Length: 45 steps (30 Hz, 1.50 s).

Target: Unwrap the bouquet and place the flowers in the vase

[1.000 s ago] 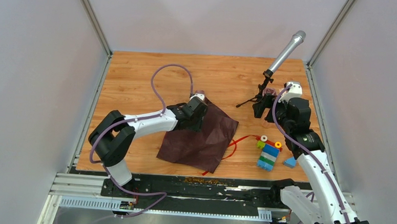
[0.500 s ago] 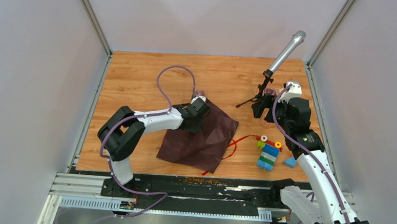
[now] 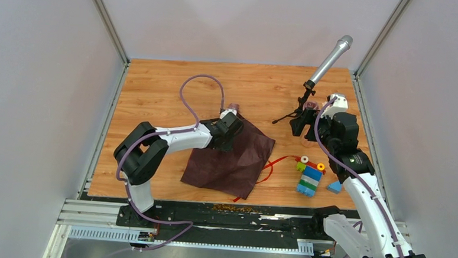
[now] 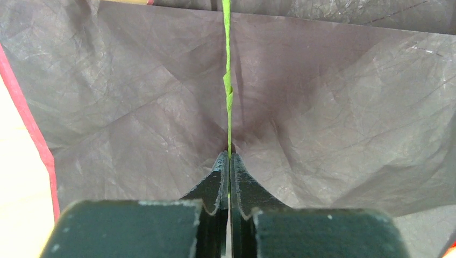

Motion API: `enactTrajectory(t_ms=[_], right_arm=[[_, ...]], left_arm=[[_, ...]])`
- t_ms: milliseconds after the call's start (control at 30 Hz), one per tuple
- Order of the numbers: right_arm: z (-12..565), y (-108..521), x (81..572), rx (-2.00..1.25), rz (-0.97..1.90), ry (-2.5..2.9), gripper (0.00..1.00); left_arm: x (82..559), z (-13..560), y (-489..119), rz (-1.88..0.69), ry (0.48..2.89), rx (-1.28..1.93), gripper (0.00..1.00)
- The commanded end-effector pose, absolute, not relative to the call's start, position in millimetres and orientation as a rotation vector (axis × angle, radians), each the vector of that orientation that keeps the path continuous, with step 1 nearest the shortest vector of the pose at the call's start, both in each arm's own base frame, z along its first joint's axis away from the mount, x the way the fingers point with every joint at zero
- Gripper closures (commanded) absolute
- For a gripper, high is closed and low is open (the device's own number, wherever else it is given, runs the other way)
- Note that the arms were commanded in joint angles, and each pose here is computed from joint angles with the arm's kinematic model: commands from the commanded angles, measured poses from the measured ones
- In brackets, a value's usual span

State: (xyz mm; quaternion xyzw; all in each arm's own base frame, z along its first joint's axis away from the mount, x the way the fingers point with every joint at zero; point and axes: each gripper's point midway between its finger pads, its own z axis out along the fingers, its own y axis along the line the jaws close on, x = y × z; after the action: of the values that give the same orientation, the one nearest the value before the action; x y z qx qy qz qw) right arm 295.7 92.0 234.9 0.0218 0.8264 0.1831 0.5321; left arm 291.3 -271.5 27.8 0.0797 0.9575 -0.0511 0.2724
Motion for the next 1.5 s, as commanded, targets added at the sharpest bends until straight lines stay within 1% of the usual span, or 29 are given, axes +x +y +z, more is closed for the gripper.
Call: enactTrajectory(t_ms=[0, 233, 433, 600, 800, 933, 1100, 1333, 1467], right_arm=[[255, 95, 296, 0.045, 0.466, 1.917, 0.19], [257, 97, 293, 0.033, 0.482, 1.913, 0.19], [272, 111, 286, -0.026, 0.575, 1.871, 0.16], [298, 143, 269, -0.133, 0.803, 1.765, 0.11], [337, 184, 249, -0.234, 1.165, 1.616, 0.08], [352, 204, 245, -0.263, 1.358, 1.579, 0.09], [367, 235, 243, -0.348, 1.417, 1.565, 0.10], [374, 261, 249, -0.322, 1.433, 1.555, 0.17], [376, 267, 254, -0.294, 1.444, 1.536, 0.30]], left_arm=[[304, 66, -277, -0.249, 2.460, 0.074, 1.00], [309, 111, -275, -0.458, 2.316, -0.092, 1.00], [305, 165, -273, -0.658, 2.143, -0.115, 1.00], [290, 216, -280, -0.836, 1.970, 0.000, 1.00], [255, 267, -290, -1.051, 1.742, 0.222, 1.00], [228, 275, -303, -1.179, 1.681, 0.384, 1.00], [206, 291, -317, -1.361, 1.586, 0.460, 1.00], [197, 293, -323, -1.413, 1.560, 0.507, 1.00], [192, 290, -326, -1.433, 1.558, 0.534, 1.00]])
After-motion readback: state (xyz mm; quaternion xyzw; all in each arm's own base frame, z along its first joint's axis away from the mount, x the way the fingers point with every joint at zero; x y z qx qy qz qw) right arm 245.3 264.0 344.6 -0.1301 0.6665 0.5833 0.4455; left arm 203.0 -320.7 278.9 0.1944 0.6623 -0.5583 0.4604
